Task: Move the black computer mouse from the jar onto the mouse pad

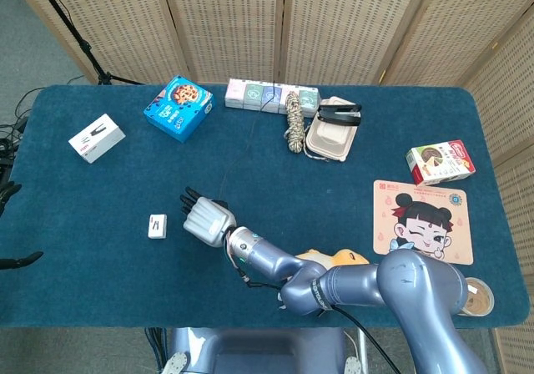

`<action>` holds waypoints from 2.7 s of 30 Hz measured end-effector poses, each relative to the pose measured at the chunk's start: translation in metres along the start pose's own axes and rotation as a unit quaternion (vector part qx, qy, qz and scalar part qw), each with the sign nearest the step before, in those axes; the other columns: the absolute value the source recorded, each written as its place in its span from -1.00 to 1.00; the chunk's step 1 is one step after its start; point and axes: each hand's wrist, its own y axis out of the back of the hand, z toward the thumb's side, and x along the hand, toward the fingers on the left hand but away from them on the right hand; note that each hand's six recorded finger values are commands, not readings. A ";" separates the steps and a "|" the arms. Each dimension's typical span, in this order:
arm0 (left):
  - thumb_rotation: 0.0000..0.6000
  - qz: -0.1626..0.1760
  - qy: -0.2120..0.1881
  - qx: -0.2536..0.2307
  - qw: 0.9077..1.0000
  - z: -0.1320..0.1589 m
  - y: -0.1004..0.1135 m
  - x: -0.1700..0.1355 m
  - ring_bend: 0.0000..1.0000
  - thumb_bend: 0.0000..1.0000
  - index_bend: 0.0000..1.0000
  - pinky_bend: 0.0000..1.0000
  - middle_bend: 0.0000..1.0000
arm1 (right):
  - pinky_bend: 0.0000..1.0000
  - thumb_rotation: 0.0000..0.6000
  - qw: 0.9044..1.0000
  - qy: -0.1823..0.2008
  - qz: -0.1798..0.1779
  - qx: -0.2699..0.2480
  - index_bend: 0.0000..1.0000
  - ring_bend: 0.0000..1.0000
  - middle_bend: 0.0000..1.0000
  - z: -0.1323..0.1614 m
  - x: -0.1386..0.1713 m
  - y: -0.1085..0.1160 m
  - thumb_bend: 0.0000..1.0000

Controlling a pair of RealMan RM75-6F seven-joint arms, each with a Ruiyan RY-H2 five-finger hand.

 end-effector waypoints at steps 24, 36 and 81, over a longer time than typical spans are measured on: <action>1.00 -0.003 -0.001 -0.001 1.000 0.000 -0.002 -0.001 -1.00 -1.00 -1.00 -1.00 -1.00 | -0.33 1.00 0.999 0.011 -0.034 0.009 0.31 -0.53 -0.14 -0.004 0.016 0.002 -0.46; 1.00 -0.005 0.003 0.004 1.000 0.000 -0.004 -0.001 -1.00 -1.00 -1.00 -1.00 -1.00 | -0.33 1.00 0.998 -0.024 -0.038 0.050 0.31 -0.53 -0.14 -0.046 0.056 0.003 -0.44; 1.00 -0.019 0.020 0.048 0.998 0.011 -0.027 0.007 -1.00 -1.00 -1.00 -1.00 -1.00 | -0.35 1.00 0.958 -0.213 0.189 0.036 0.29 -0.53 -0.15 -0.209 0.336 -0.195 -0.39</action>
